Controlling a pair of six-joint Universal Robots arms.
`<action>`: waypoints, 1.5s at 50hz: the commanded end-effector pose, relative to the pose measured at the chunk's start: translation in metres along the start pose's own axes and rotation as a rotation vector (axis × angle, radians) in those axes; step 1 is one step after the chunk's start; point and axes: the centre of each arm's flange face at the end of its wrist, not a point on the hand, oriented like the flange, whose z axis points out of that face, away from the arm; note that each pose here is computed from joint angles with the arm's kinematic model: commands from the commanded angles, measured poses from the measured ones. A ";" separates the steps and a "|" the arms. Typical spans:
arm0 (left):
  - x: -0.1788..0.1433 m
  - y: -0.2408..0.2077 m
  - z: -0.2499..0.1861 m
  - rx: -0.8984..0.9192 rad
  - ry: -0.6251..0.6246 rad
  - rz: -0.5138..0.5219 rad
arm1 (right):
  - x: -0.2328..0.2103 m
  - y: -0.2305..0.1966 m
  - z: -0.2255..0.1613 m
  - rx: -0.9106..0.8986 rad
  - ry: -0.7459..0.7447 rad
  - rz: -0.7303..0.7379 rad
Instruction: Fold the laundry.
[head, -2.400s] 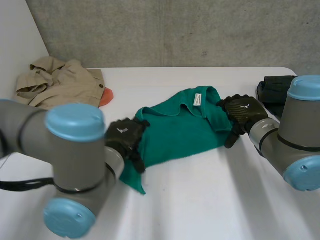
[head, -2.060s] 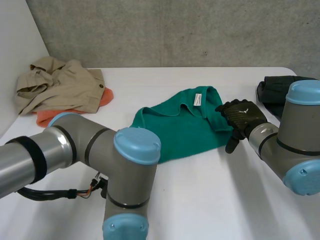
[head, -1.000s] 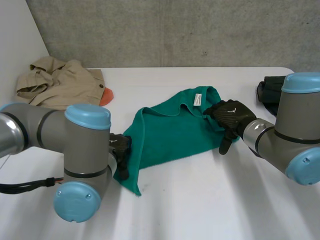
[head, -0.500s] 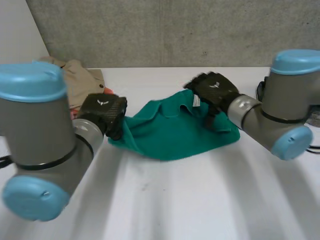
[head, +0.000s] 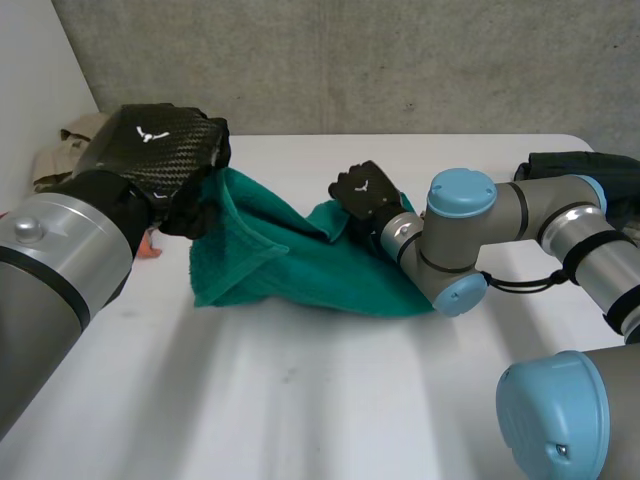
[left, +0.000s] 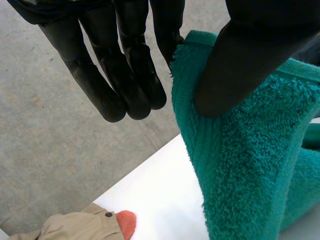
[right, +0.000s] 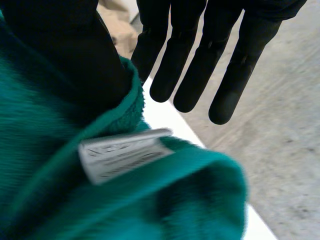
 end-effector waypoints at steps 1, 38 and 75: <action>-0.027 0.012 0.038 0.012 -0.093 0.006 | 0.056 -0.034 0.010 0.155 0.187 -0.002; -0.044 0.146 0.120 -0.255 -0.009 0.002 | 0.098 -0.021 -0.164 -0.290 -0.026 0.154; 0.018 0.182 0.105 -0.438 -0.077 0.029 | 0.064 0.011 -0.190 -0.490 0.269 0.397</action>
